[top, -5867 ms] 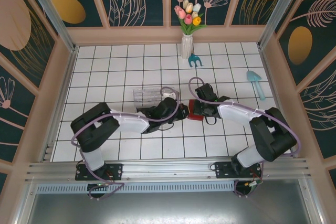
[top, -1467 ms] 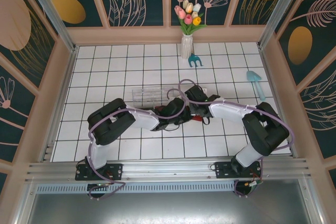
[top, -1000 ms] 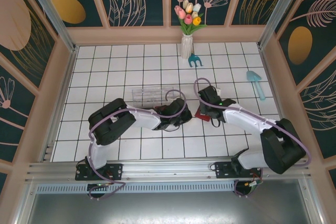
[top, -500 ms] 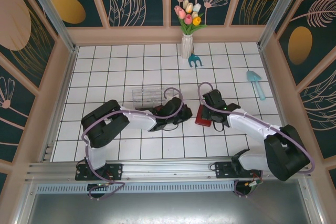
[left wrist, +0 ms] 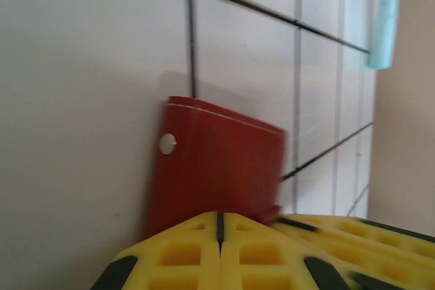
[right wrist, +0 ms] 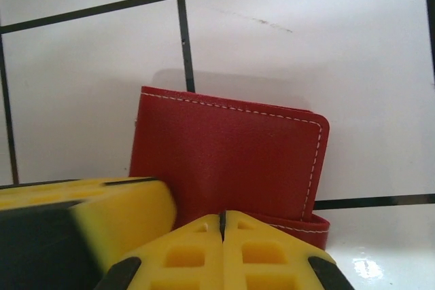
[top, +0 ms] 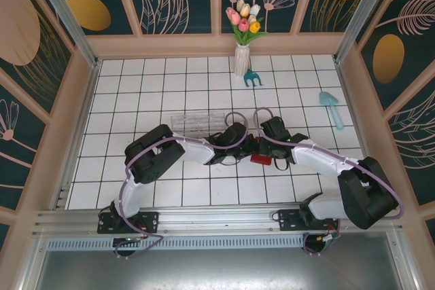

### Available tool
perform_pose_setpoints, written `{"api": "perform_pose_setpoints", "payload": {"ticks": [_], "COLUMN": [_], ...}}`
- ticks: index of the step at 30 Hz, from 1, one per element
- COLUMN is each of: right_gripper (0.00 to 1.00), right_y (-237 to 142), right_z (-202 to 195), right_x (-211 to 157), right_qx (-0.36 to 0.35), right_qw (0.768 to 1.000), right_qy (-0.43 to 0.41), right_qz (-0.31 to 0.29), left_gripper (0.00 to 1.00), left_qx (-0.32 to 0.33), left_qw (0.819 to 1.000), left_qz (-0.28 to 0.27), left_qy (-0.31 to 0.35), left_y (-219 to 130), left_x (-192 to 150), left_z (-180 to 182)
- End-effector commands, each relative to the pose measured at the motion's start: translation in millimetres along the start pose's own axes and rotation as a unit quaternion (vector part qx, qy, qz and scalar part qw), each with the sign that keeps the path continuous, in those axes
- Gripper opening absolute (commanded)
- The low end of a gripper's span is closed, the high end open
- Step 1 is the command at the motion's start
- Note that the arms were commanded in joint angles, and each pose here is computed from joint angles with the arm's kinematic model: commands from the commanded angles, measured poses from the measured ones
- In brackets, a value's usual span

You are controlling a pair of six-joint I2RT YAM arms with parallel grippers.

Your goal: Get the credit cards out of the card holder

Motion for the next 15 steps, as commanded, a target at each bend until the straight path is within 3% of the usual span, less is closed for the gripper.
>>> {"api": "perform_pose_setpoints", "payload": {"ticks": [1, 6, 9, 15], "right_gripper": [0.00, 0.00, 0.00, 0.00], "right_y": [-3, -6, -10, -20], "right_z": [10, -2, -24, -44], "right_x": [7, 7, 9, 8], "right_qx": [0.024, -0.008, -0.058, -0.079], "right_qw": [1.000, 1.000, 0.997, 0.993], "right_qy": [-0.003, 0.014, 0.042, 0.074], "right_qz": [-0.016, -0.019, -0.030, -0.049], "left_gripper": [0.00, 0.00, 0.00, 0.00], "left_qx": [0.091, 0.153, 0.164, 0.174], "left_qw": [0.994, 0.985, 0.982, 0.979], "left_qz": [0.046, 0.048, 0.040, 0.041], "left_qy": [-0.040, -0.062, -0.081, -0.095], "left_y": [11, 14, 10, 9], "left_x": [-21, -23, -24, -26], "left_z": [44, 68, 80, 91]}}
Point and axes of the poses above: each hand's point on the last joint's axis, 136 mm out from that joint toward the fingers, its own y axis out along the fingers, its own z axis along the line the jaws close on, x = y × z, the point moved 5 cm from there along -y, back along the fingers, and after that the axes turned 2 degrees about -y, right-handed, at the moved point
